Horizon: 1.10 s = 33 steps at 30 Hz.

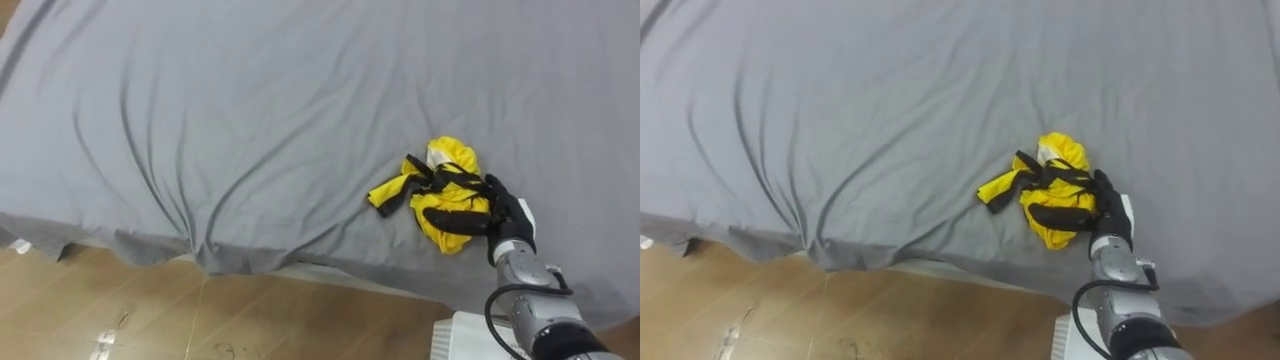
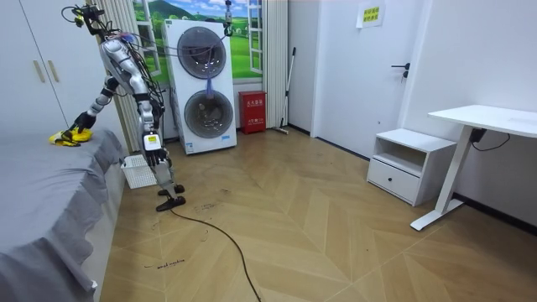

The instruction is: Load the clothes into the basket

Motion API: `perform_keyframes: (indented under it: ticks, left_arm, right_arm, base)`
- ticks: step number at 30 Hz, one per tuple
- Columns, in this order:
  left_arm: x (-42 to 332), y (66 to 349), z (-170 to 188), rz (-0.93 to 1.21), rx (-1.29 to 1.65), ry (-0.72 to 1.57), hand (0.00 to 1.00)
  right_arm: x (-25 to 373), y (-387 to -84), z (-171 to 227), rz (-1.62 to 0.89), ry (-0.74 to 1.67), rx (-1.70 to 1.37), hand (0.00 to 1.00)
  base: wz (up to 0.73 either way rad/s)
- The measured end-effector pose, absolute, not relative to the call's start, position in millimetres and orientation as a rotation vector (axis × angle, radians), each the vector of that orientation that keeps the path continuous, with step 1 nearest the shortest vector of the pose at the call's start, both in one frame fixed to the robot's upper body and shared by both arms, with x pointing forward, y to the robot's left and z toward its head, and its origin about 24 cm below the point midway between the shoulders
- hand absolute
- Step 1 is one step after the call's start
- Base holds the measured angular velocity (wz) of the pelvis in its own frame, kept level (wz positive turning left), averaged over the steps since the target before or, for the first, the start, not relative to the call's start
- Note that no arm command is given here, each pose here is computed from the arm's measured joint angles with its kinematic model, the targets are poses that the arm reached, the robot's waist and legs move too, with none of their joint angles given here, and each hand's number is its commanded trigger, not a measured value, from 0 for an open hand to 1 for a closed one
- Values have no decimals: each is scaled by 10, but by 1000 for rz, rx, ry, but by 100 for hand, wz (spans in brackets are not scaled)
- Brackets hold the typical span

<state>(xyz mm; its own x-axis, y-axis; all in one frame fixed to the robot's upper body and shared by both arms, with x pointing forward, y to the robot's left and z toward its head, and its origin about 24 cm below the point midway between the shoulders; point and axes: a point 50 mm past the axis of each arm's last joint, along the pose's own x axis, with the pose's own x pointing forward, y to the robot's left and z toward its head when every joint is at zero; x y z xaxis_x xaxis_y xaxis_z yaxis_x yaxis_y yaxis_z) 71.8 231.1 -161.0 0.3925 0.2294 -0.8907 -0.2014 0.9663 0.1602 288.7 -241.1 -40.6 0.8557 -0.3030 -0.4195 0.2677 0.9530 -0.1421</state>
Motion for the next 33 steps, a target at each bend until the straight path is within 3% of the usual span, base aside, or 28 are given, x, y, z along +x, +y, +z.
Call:
perform_keyframes:
  ticks: [1,2,3,4,33]
  left_arm:
    - [717,2310,-1611,273,28,1136,0]
    - [715,2307,-1612,272,28,1137,0]
    - [715,2303,-1613,269,29,1139,0]
    - [715,2300,-1614,265,31,1139,0]
    - [653,2278,-1640,246,19,1180,0]
  right_arm:
    - [2887,-2411,-406,-299,454,-83,0]
    - [2886,-2412,-407,-299,455,-89,52]
    - [2881,-2415,-413,-300,458,-93,65]
    - [2878,-2419,-418,-302,461,-94,100]
    - [2838,-2931,-346,-446,536,-132,100]
  base:
    - [0]
    - [4]
    - [6]
    - [7]
    - [3]
